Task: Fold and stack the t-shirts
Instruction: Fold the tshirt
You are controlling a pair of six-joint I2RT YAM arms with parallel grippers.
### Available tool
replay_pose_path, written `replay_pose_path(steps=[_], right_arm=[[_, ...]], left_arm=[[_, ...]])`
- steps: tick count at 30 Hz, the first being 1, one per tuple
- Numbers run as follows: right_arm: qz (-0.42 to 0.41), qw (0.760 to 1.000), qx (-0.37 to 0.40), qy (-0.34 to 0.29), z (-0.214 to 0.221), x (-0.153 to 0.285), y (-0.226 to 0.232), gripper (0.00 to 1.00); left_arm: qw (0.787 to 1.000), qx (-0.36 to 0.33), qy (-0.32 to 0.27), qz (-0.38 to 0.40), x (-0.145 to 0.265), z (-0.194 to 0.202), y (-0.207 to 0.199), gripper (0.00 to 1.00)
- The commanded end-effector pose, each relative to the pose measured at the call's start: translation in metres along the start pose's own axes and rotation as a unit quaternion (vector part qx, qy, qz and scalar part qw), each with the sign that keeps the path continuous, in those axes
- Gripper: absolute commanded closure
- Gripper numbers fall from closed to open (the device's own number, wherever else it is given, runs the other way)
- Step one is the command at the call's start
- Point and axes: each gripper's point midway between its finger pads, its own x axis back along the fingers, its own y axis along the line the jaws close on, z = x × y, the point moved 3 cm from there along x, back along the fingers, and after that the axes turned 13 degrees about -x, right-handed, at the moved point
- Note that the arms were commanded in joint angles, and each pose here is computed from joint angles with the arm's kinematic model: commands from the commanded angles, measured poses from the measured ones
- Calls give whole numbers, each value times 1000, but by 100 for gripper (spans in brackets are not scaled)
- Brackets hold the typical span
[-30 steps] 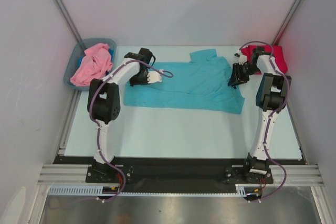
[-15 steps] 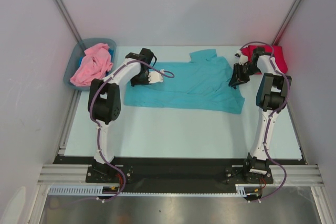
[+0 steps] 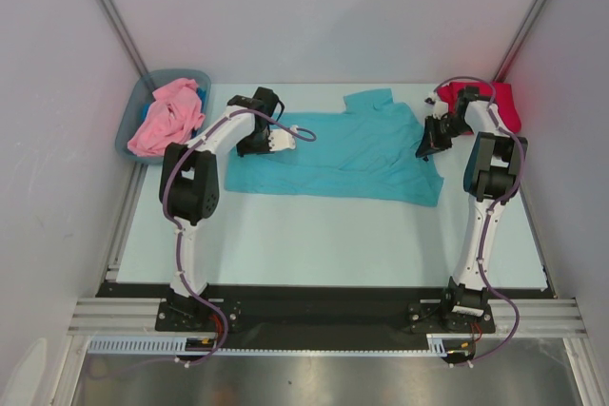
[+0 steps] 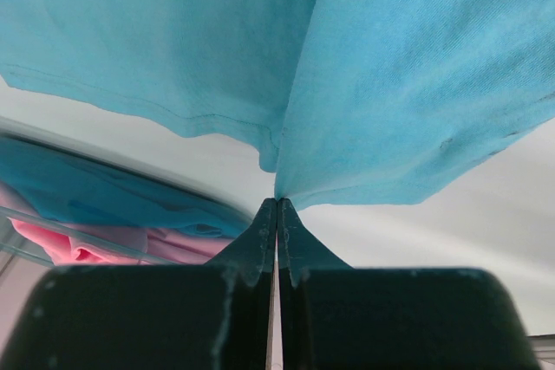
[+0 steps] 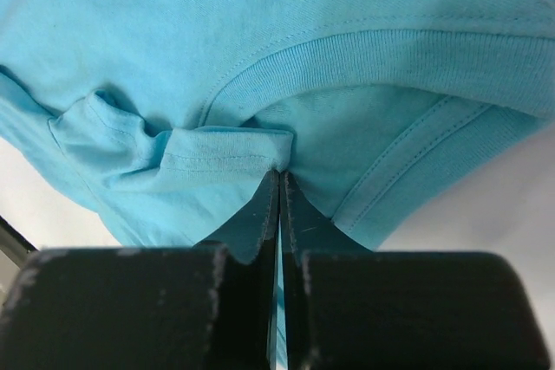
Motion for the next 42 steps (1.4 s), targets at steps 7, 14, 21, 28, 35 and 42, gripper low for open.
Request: replay_pose_path(steps=[7,14,21,28,35,42], right_arm=[[4,999,32,-37,-17,29,25,100],[26,997,42,-56,-21,49,27,100],[49,995,47,-75,-27,67,21,100],[61,993,49,-87,-34,74,17,100],[68,992,53,-90,-36,78,15,100],[68,991,57,-96,-39,81,17,100]], left_arm=[[1000,2,-1,-24,19,3,0,100],[1000,-9,10,-16,13,12,-8,100],[1000,-5,22,-20,8,23,-6,100],[999,2,30,-36,6,26,1,100],[998,6,47,-41,0,33,4,100],[997,9,52,-57,0,34,12,100]])
